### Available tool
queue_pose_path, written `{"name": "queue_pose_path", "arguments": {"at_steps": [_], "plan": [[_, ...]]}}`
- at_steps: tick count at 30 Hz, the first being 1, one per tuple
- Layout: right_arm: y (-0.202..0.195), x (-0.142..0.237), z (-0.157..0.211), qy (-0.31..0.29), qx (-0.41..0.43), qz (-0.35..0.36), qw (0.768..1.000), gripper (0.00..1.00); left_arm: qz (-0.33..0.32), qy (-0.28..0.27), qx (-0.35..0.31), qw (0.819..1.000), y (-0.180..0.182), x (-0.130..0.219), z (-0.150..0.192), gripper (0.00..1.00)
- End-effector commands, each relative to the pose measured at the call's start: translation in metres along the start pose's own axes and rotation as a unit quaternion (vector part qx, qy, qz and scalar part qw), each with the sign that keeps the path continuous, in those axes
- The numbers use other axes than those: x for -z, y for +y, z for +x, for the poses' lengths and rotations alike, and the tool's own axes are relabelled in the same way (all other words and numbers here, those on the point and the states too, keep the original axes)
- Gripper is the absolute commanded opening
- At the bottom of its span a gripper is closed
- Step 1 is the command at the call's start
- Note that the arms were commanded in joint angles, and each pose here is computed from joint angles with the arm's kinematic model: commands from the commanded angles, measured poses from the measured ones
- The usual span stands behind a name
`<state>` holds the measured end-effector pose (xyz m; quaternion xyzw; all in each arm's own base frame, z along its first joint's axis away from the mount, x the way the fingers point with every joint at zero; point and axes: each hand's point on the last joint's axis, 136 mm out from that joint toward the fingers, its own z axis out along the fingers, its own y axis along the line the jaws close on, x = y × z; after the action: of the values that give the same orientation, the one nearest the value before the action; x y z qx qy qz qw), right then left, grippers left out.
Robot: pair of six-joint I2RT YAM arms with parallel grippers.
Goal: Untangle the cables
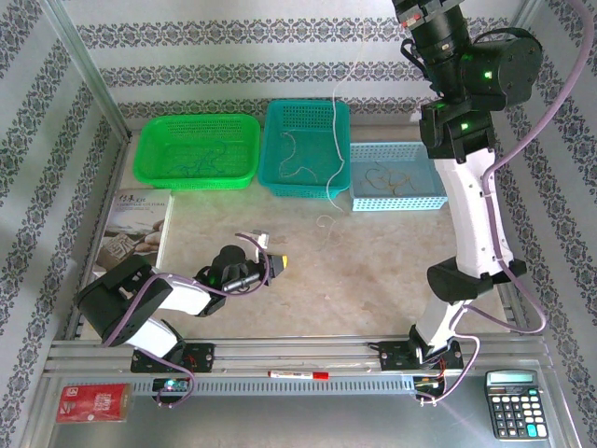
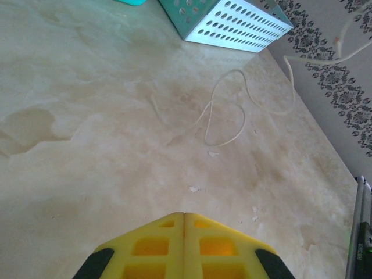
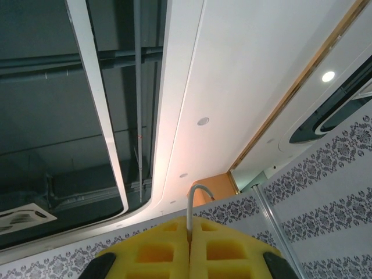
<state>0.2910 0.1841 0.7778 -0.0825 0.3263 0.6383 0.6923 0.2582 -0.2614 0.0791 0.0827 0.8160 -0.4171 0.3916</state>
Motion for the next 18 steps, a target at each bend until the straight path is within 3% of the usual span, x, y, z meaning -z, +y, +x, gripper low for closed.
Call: {"name": "queue_pose_path", "arguments": {"at_steps": [1,3,7,18], "plan": [[0.007,0.000,-0.007,-0.009,-0.004,-0.018,1.000,0.00,0.034,-0.022,-0.003,0.999,-0.018,0.001,-0.013,0.05],[0.006,-0.001,-0.004,-0.004,-0.009,-0.020,1.000,0.00,0.040,-0.021,-0.008,0.999,-0.024,0.000,-0.018,0.22],[0.009,-0.002,0.002,0.005,-0.013,-0.026,1.000,0.00,0.056,-0.010,-0.033,0.998,-0.039,-0.001,-0.026,0.44],[0.029,-0.005,0.009,0.010,-0.027,-0.049,0.998,0.00,0.095,-0.001,-0.081,0.992,-0.072,-0.009,-0.047,0.59]]}}
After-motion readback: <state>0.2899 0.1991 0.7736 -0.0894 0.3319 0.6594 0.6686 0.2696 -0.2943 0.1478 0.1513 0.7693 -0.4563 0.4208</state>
